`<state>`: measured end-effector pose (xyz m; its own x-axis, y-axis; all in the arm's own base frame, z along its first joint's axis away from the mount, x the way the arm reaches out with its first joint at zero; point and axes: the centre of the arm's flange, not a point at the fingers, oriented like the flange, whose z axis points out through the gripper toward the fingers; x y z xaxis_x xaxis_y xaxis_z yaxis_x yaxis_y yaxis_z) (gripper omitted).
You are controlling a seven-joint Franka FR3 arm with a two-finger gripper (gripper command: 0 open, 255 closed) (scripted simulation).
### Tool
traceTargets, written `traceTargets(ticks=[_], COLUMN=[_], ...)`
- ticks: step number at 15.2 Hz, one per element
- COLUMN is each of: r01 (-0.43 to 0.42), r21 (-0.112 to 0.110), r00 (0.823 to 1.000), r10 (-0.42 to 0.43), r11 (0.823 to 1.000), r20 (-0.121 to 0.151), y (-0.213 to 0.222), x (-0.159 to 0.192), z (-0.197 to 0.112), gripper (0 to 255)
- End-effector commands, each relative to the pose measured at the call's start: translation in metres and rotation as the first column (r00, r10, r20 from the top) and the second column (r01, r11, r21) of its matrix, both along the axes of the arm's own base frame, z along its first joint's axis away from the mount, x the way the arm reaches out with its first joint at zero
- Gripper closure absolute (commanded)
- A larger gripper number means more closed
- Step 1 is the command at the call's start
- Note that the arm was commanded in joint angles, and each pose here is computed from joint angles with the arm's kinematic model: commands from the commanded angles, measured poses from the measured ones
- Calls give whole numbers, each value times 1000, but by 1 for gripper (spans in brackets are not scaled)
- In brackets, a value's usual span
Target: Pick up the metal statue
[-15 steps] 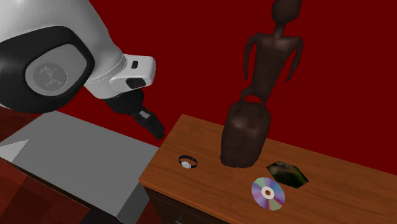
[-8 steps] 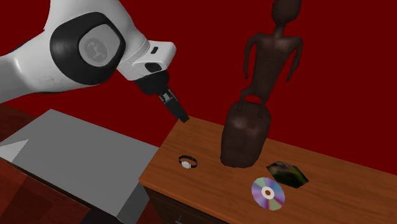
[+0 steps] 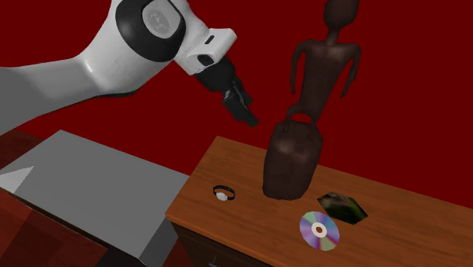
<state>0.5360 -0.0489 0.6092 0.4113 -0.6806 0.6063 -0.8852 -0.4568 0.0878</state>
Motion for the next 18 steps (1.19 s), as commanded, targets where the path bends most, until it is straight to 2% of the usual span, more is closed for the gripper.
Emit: traceTargets(ticks=[1,4,6,8,9,16,18], r01=[100,242,335,426,444,444,444], r21=[-39,-86,-111,-131,-135,-135,-135], r00=[994,966,934,894,884,884,884], r10=[-98,-231,-315,-393,-408,-408,-408], r11=[994,966,936,895,886,886,886], r20=[48,117,166,217,227,227,227], y=[-15,-38,-53,-69,-73,-73,-73], x=[15,34,44,52,54,54,54], z=[6,18,27,38,40,0,0], gripper=[0,0,0,0,0,0,0])
